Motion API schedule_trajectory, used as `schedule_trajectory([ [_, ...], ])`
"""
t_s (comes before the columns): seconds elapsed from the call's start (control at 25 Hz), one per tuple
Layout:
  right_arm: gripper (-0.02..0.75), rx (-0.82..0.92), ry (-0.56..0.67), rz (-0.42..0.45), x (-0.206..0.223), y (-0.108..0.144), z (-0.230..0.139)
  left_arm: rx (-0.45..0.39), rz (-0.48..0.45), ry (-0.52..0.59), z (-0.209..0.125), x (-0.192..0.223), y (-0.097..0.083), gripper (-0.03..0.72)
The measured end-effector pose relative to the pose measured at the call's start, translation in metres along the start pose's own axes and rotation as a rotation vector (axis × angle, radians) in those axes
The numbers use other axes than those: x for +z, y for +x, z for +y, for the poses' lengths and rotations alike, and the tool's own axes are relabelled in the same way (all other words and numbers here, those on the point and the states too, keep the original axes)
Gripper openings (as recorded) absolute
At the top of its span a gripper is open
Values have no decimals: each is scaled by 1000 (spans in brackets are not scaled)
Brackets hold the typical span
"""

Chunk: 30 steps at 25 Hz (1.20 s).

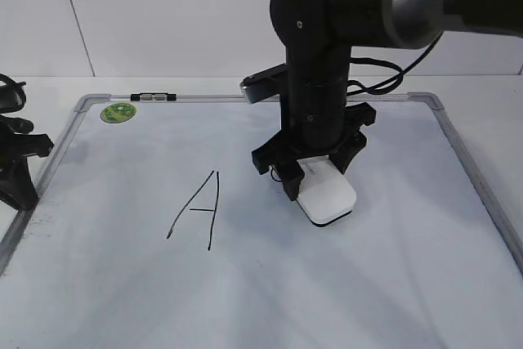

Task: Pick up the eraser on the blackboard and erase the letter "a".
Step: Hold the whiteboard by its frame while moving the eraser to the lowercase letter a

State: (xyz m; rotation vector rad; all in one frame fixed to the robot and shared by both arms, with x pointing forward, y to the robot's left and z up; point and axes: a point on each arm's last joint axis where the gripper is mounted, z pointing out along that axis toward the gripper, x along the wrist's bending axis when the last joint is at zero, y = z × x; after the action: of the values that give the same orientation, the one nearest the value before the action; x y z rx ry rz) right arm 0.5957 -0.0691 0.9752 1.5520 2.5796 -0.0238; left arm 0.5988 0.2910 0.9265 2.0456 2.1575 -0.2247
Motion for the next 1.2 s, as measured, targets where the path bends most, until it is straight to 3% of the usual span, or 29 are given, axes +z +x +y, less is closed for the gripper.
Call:
schedule_trajectory([
  [0.4, 560, 30, -34, 9, 11, -7, 27, 0, 0, 0, 0, 0, 0, 17],
  [1.2, 560, 34, 2, 96, 23, -19, 29, 0, 0, 1, 0, 0, 0, 17],
])
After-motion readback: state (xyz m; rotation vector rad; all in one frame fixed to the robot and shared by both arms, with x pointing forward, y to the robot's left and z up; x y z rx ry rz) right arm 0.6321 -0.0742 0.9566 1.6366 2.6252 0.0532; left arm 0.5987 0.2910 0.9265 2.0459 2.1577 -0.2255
